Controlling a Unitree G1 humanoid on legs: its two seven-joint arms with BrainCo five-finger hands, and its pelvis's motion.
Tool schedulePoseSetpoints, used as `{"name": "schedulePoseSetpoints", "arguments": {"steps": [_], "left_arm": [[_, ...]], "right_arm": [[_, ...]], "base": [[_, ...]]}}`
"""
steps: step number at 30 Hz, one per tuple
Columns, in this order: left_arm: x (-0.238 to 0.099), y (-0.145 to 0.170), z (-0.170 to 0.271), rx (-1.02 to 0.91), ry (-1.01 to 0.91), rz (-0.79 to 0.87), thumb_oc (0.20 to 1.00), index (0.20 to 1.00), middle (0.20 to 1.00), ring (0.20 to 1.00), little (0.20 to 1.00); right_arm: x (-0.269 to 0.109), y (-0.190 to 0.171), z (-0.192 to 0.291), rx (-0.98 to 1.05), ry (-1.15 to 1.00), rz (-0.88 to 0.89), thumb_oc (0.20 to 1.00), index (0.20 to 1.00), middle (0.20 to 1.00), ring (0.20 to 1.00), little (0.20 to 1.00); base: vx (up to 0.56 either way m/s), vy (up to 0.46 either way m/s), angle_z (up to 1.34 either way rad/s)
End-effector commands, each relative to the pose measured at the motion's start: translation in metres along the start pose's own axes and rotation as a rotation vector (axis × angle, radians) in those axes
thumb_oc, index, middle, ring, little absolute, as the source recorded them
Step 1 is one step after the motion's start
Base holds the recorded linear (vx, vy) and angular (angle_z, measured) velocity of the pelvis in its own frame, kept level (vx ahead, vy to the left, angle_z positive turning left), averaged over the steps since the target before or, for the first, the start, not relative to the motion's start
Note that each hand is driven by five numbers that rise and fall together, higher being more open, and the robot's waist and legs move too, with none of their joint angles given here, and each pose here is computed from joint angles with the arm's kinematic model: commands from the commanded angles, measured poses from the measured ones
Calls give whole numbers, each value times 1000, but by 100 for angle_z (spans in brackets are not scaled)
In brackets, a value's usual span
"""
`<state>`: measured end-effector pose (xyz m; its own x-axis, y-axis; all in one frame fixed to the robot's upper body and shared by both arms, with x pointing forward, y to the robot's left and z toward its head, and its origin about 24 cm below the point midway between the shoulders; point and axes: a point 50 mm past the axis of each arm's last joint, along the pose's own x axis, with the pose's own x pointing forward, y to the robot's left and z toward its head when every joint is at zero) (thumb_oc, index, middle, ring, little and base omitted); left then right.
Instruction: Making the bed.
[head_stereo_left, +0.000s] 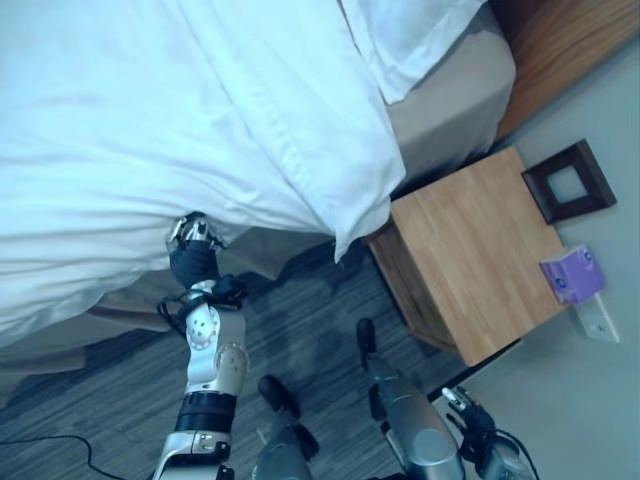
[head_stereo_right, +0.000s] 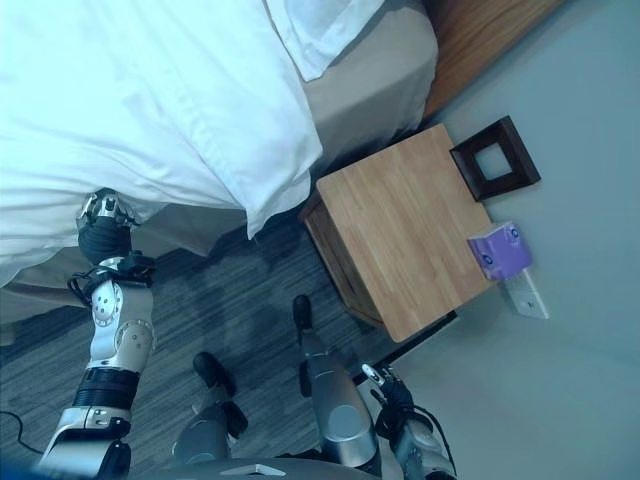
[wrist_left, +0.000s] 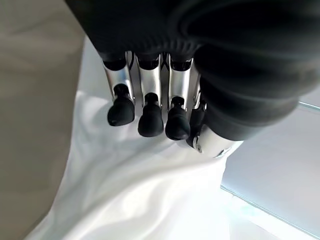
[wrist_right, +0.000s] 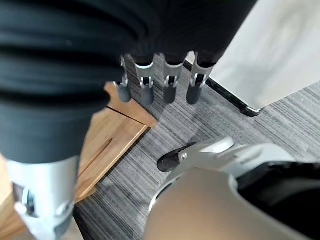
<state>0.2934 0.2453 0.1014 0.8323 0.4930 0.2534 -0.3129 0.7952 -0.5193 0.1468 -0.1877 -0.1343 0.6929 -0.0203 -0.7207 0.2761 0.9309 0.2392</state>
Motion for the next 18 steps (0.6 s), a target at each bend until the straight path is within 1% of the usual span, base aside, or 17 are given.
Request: {"name": "schedulePoseSetpoints", "arguments": {"steps": [1, 5, 6, 7, 9, 14, 18], "left_arm": [[7, 0, 36, 46, -199, -40, 200, 200, 200, 200, 200], [-9, 17, 24, 56, -148, 14, 200, 200, 200, 200, 200], [-9, 17, 24, 56, -147, 14, 200, 200, 200, 200, 200], [-15, 26, 19, 38, -117, 51, 200, 200, 200, 200, 200], [-17, 24, 15, -4, -97, 46, 200, 200, 200, 200, 200], [-23, 33, 6, -39, -43, 71, 200, 200, 200, 200, 200], [-40, 56, -9, -10, 72, 105, 200, 200, 200, 200, 200]], "right_arm": [[-9, 4, -15, 12, 12, 26, 1000, 1000, 1000, 1000, 1000], [-8, 5, -10, -2, -5, 28, 1000, 1000, 1000, 1000, 1000], [-8, 5, -10, -2, -4, 28, 1000, 1000, 1000, 1000, 1000], [-7, 6, -7, -16, -16, 33, 1000, 1000, 1000, 1000, 1000], [4, 25, 2, -6, -39, 29, 1000, 1000, 1000, 1000, 1000], [9, 24, 0, 35, -11, -32, 1000, 1000, 1000, 1000, 1000], [8, 15, -1, 63, 5, -65, 1000, 1000, 1000, 1000, 1000]], "base": [[-8, 26, 7], [-14, 24, 10], [-44, 43, 7], [-40, 26, 7], [-33, 6, 7], [4, -31, 24], [14, -8, 6]]}}
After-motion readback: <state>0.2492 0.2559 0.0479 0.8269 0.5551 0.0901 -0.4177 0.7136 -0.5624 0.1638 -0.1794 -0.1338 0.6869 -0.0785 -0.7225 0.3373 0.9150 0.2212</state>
